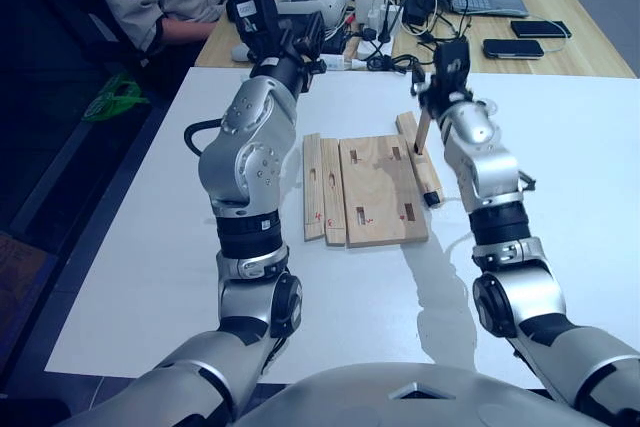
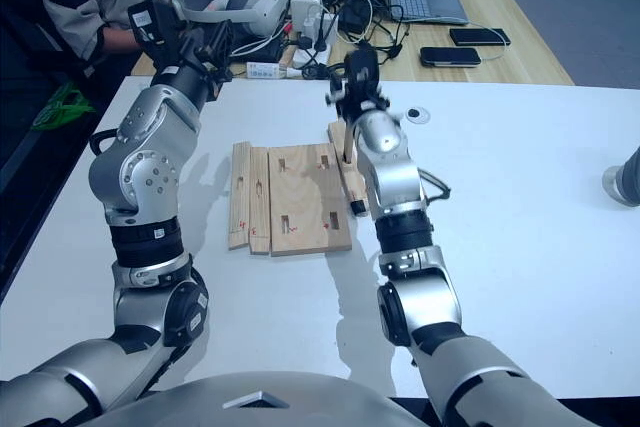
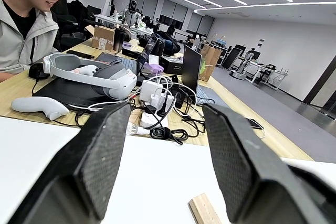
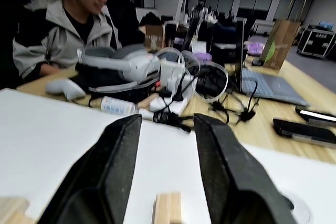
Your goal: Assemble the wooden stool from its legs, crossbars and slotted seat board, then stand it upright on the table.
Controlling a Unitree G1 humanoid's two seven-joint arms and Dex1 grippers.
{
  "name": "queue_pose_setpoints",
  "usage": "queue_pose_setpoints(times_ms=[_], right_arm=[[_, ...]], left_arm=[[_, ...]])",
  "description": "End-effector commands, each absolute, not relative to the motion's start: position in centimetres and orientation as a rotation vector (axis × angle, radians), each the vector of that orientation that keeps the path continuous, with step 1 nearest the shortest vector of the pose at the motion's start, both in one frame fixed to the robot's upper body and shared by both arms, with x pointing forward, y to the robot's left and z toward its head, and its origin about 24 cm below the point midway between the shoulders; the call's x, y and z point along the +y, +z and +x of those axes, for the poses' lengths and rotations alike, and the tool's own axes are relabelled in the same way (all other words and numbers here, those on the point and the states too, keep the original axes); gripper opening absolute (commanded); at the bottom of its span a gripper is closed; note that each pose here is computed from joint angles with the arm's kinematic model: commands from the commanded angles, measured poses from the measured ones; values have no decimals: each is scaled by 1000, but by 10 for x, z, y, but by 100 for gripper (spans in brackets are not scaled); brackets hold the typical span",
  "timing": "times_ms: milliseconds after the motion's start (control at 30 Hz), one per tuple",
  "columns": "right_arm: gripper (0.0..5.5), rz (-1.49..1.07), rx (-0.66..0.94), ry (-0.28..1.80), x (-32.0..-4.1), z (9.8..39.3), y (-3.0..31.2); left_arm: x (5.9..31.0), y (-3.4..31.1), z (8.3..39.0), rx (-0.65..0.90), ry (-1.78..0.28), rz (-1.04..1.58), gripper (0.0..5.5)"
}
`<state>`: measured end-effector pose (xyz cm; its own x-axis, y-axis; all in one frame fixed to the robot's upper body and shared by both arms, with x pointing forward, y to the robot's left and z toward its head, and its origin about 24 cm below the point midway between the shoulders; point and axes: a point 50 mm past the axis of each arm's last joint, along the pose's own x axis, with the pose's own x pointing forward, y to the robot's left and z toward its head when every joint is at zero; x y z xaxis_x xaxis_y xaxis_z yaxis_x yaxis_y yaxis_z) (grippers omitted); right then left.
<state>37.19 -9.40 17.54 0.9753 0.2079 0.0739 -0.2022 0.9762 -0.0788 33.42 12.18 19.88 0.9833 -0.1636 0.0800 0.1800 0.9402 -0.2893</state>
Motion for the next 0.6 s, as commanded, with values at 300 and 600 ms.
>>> queue_pose_setpoints(times_ms=[300, 600], right_arm=[[182, -24, -31, 157, -106, 403, 178], [182, -12, 311, 218, -100, 400, 102]], left_arm=[[123, 197, 332, -44, -172, -310, 254], [119, 196, 333, -35, -183, -308, 254]])
